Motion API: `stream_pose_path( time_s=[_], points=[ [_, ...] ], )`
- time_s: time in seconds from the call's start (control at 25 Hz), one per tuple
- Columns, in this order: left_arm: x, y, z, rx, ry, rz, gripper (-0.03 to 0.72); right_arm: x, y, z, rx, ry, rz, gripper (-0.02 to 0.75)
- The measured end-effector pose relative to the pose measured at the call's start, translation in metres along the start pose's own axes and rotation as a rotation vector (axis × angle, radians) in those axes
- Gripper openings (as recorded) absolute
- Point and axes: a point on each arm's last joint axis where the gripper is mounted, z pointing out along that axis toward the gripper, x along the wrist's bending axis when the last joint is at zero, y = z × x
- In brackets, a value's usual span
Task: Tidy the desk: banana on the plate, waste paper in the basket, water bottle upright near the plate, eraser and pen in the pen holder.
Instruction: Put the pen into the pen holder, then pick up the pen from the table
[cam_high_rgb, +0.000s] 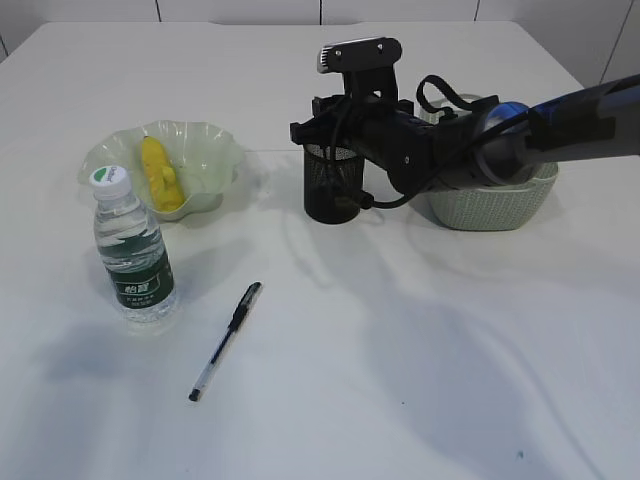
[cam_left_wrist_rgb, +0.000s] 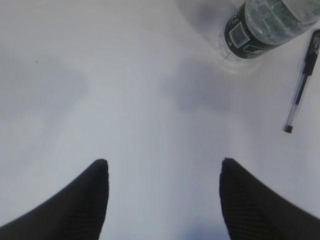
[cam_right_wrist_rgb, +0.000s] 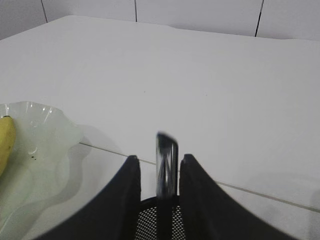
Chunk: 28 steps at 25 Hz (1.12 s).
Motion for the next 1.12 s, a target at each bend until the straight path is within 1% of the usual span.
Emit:
stream_pose_path(
  time_s=[0.28,0.36,0.52,0.76,1.12],
  points=[
    [0.0,0.0,0.0,0.0,0.0,0.0,0.491,0.0,0.003,-0.001,0.009,0.004,0.001,0.211],
    [0.0,0.0,0.0,0.0,0.0,0.0,0.491,0.0,0.009,-0.004,0.022,0.01,0.002,0.211],
    [0.0,0.0,0.0,0.0,0.0,0.0,0.489,0.001,0.033,-0.018,0.071,0.034,0.008,0.212],
    [0.0,0.0,0.0,0.0,0.0,0.0,0.489,0.004,0.066,-0.047,0.218,0.09,0.009,0.212],
    [0.0,0.0,0.0,0.0,0.0,0.0,0.489,0.006,0.11,-0.109,0.469,0.18,0.001,0.223]
  ],
)
